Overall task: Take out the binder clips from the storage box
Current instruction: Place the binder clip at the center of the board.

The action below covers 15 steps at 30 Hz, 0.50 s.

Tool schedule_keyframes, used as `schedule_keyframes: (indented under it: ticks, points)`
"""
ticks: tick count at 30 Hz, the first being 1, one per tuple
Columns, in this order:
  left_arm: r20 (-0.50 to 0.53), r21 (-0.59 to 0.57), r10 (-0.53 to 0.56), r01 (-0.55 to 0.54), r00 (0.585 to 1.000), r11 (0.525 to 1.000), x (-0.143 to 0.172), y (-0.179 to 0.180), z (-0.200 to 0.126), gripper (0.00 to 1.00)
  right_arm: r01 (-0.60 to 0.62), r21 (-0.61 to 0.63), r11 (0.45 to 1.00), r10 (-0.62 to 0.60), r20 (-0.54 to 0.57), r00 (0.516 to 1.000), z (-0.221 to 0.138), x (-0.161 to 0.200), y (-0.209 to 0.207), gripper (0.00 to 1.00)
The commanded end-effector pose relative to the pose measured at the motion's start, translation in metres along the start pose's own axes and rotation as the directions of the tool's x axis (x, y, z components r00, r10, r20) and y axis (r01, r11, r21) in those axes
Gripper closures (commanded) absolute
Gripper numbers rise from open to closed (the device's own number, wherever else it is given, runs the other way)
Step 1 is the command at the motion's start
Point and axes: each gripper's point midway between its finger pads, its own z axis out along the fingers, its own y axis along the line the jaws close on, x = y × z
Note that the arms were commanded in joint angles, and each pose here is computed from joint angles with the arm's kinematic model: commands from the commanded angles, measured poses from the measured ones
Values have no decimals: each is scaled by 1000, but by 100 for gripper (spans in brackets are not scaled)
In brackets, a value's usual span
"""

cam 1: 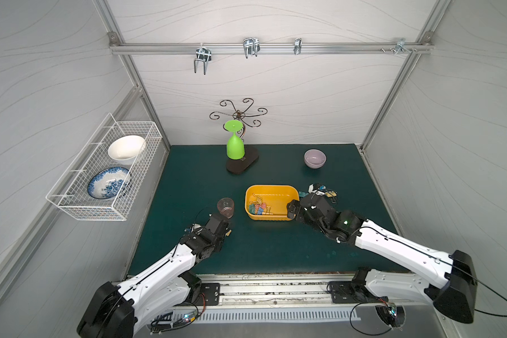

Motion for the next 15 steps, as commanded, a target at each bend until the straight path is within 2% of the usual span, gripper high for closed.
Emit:
schedule_keyframes:
  ticks: [1,6,11,15]
  points:
    - [-46,17,-66,67,997,998,11,-15,4,100,8,9,1000,-8,0,1000,-2,-1,0,3]
    - [-119,-61,-56,49,991,997,29,-8,15,100,16,14,1000,-16,-1,1000,-1,0,-1,3]
    - [-208,-119,-29,4,978,993,47,5,11,85,24,18,1000,-24,-3,1000,0,1,-2,3]
    - [-238,-94,-11,-12,971,996,51,6,-3,71,30,28,999,-30,-2,1000,1,2,-5,3]
